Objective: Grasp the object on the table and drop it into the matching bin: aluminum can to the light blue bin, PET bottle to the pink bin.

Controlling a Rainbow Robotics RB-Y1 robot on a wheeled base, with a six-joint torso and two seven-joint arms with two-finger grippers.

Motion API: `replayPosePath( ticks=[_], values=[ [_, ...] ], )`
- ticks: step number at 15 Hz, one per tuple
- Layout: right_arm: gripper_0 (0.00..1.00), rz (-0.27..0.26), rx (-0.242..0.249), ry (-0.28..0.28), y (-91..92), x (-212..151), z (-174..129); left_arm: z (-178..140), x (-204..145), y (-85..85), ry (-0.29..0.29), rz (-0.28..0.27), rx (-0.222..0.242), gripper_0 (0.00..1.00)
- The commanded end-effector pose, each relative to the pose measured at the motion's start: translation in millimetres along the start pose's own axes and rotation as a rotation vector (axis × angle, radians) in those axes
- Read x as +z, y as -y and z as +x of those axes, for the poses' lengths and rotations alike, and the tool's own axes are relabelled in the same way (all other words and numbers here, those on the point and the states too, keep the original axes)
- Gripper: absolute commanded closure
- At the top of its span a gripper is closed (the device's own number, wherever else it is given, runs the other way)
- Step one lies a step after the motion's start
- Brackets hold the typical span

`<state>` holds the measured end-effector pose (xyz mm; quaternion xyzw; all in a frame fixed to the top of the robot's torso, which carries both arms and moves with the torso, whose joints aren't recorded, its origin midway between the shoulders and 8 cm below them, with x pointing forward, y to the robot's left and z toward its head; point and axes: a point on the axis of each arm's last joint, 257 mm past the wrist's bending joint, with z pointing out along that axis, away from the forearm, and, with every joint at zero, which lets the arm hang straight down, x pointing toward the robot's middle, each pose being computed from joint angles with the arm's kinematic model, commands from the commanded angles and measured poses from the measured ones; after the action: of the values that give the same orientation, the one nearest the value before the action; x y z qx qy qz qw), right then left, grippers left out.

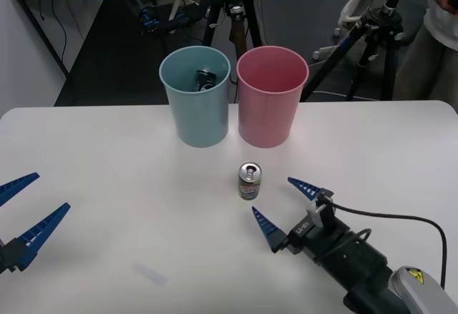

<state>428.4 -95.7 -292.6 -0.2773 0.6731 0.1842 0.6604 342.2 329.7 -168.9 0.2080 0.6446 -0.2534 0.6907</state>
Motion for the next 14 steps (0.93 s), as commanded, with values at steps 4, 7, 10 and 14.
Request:
replayPosePath(
  ticks=[4, 7, 10, 14],
  values=[
    [0.00, 0.048, -0.011, -0.027, 0.8, 24.4, -2.4, 0.0, 0.0, 0.0, 0.000, 0.000, 0.000, 0.00],
    [0.00, 0.064, -0.011, -0.032, 2.6, 32.3, -5.3, 0.0, 0.0, 0.0, 0.000, 0.000, 0.000, 0.00],
    [0.00, 0.072, -0.012, -0.035, 2.4, 37.8, -7.3, 0.0, 0.0, 0.0, 0.000, 0.000, 0.000, 0.00],
    [0.00, 0.073, -0.009, -0.034, -1.1, 44.5, -10.7, 0.0, 0.0, 0.0, 0.000, 0.000, 0.000, 0.00]
  ],
)
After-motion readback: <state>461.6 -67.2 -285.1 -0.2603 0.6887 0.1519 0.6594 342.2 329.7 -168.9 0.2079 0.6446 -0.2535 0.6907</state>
